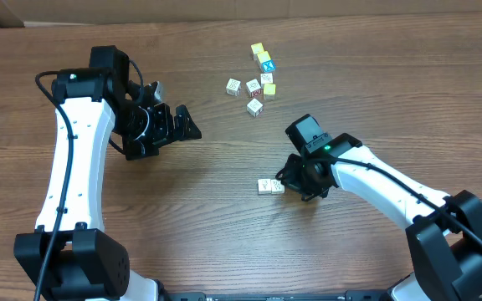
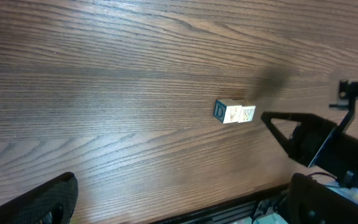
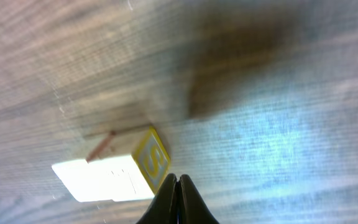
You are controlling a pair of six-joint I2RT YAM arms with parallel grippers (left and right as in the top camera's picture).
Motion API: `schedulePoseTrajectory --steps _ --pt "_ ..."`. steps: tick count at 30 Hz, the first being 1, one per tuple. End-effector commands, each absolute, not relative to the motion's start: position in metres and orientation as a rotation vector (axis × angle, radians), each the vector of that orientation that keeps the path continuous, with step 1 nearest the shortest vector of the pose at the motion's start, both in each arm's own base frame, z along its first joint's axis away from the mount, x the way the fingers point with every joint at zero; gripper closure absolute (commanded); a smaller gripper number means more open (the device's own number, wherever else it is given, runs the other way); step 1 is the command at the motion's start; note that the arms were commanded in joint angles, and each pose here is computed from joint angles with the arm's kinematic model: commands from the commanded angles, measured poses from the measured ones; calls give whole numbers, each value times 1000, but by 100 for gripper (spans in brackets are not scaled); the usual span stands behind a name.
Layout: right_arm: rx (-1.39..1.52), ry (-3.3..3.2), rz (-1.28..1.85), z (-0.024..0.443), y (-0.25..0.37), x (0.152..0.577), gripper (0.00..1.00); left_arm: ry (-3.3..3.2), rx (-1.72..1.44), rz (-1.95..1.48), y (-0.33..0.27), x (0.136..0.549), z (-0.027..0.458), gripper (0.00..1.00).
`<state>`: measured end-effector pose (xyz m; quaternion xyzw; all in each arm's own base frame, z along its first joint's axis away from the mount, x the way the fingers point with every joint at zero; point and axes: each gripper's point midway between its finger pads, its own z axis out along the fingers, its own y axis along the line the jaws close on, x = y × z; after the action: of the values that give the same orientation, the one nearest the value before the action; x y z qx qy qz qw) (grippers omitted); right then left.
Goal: Flip 4 blocks
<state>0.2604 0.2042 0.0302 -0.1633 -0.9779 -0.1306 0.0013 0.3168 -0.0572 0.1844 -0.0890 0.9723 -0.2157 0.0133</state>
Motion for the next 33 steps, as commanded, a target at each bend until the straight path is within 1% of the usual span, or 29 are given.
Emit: schedulePoseTrajectory --steps 1,5,12,16,26,33 --pt "-505 -3052 -457 38 218 251 96 3012 -248 -669 -58 321 189 0" --pt "-492 -3047 -425 34 229 237 96 3012 -248 -669 -58 321 189 0" --pt "-527 -3121 -316 31 235 229 96 3012 -248 -669 -58 321 189 0" --pt "-580 -3154 -268 30 234 229 96 3012 -248 -669 -58 321 189 0" --pt "-602 -3139 -206 13 234 227 96 3012 -248 -669 -58 321 189 1" --pt "-603 -3142 -216 8 237 230 96 3012 -248 -669 -58 321 189 0"
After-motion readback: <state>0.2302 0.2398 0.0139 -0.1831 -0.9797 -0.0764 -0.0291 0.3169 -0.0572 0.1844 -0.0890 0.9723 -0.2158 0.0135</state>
